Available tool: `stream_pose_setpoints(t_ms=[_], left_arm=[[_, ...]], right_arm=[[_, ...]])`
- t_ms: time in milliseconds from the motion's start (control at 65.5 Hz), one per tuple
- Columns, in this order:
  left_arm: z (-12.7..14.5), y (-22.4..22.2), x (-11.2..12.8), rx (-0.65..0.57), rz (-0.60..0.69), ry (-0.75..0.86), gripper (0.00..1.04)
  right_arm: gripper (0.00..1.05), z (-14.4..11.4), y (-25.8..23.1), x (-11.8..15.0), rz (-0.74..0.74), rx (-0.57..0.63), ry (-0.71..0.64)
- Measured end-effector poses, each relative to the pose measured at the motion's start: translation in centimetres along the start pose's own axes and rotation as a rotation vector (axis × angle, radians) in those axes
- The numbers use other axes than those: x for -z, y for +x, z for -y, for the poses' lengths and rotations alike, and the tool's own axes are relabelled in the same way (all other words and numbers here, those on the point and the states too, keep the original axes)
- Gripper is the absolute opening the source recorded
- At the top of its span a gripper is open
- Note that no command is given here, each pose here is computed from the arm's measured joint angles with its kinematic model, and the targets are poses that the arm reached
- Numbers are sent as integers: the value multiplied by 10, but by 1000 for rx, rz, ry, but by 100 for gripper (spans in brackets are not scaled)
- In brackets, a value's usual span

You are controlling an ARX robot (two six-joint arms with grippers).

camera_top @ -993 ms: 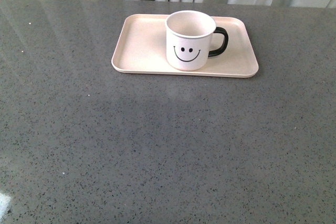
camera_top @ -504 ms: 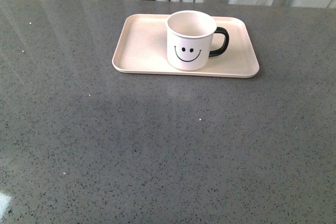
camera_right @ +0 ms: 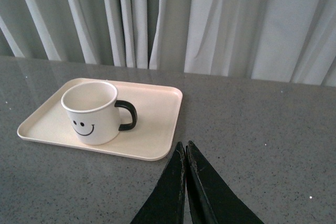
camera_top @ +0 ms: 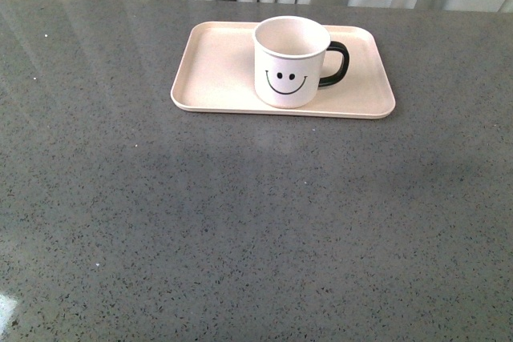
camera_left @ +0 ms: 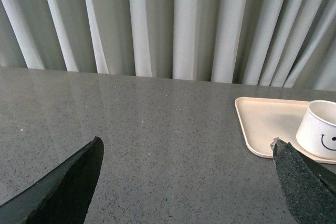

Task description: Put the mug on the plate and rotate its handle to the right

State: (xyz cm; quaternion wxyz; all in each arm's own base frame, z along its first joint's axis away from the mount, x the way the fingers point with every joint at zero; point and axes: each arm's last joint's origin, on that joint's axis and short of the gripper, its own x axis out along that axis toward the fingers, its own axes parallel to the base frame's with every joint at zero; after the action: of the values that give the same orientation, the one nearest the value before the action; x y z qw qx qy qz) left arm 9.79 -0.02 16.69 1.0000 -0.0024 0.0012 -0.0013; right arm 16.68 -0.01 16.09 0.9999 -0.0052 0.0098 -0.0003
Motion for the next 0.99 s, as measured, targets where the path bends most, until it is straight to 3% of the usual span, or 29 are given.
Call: stream_pose_setpoints(t_ms=[993], left_arm=[[0, 0, 0, 0, 0, 0, 96]], right_arm=[[2, 0, -47, -11, 39, 0, 0]])
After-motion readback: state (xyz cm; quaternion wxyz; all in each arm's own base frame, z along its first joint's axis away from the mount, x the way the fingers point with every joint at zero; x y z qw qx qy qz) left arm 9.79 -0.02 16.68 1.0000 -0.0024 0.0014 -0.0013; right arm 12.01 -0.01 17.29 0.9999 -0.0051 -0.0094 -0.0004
